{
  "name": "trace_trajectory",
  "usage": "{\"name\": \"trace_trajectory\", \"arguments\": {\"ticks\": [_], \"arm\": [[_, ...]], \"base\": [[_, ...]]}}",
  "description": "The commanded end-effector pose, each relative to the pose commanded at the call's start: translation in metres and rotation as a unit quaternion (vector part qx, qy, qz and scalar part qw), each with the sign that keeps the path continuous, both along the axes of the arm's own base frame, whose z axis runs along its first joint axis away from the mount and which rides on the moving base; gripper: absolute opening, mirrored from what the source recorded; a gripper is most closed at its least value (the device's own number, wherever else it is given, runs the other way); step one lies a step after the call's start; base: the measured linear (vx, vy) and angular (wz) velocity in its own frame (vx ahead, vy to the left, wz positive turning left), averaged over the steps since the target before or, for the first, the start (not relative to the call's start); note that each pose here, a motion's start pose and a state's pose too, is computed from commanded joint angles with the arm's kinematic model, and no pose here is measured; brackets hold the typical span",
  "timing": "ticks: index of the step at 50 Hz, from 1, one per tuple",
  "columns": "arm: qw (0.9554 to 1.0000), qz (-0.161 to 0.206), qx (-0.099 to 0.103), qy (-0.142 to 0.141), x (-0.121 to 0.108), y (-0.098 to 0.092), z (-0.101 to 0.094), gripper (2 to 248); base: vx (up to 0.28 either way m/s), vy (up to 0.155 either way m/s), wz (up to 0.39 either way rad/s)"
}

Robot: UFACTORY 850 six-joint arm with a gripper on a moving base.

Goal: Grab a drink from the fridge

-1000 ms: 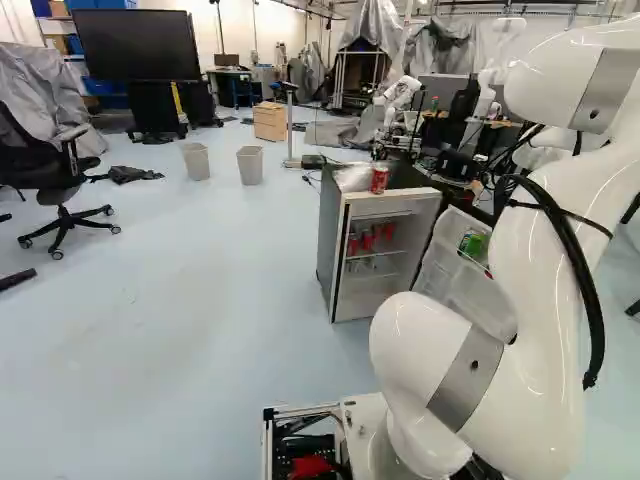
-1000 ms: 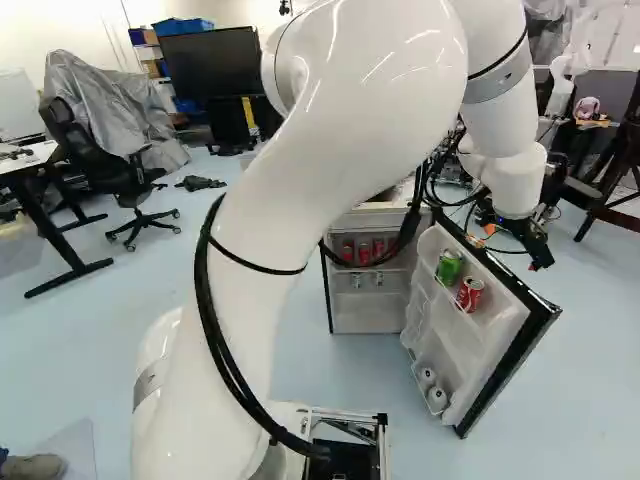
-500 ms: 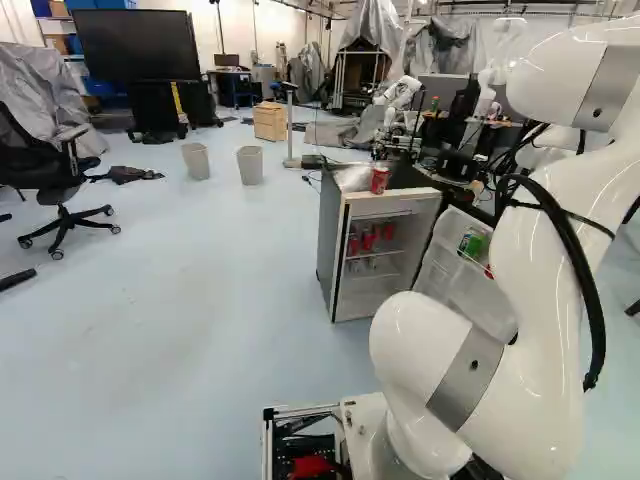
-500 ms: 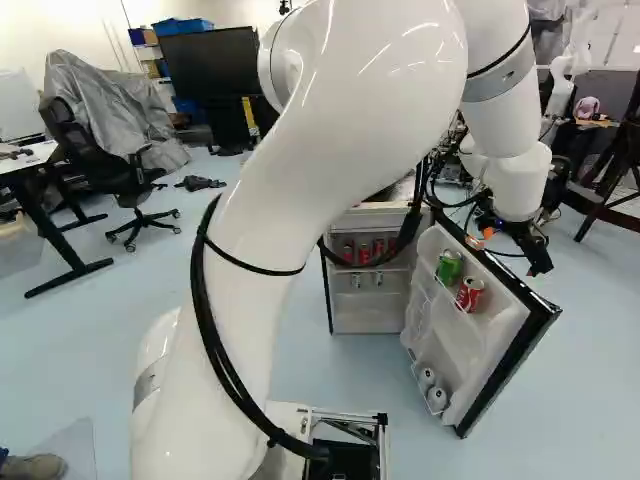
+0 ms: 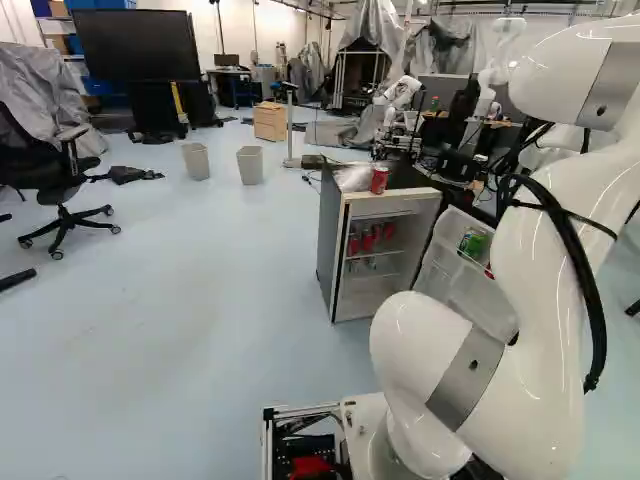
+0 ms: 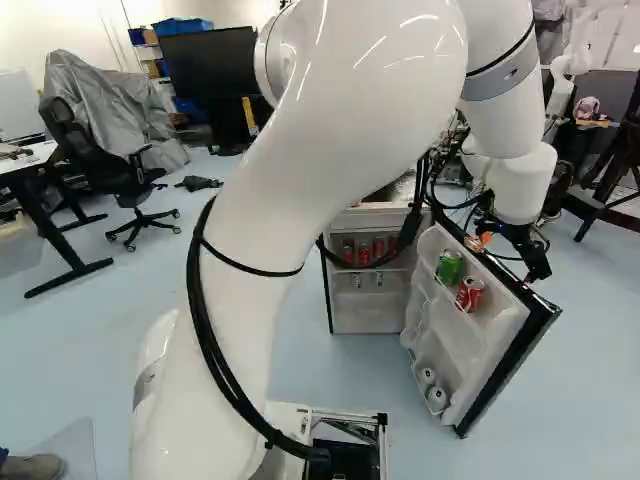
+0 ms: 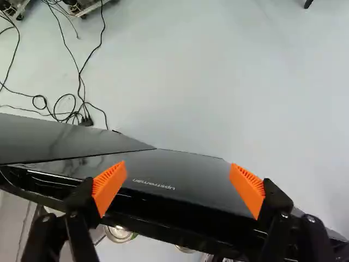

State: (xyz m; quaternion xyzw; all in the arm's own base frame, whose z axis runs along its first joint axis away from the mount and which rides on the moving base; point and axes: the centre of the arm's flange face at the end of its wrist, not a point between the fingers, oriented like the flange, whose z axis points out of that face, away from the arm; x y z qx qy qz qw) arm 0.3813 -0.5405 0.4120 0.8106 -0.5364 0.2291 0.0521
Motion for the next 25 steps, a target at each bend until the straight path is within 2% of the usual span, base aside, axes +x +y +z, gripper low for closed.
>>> {"name": "trace_trajectory", "arguments": {"ticks": [25], "arm": [[0.9996, 0.000, 0.025, 0.015, -0.013, 0.004, -0.002, 247]], "base": [[0.000, 0.000, 0.000]]}}
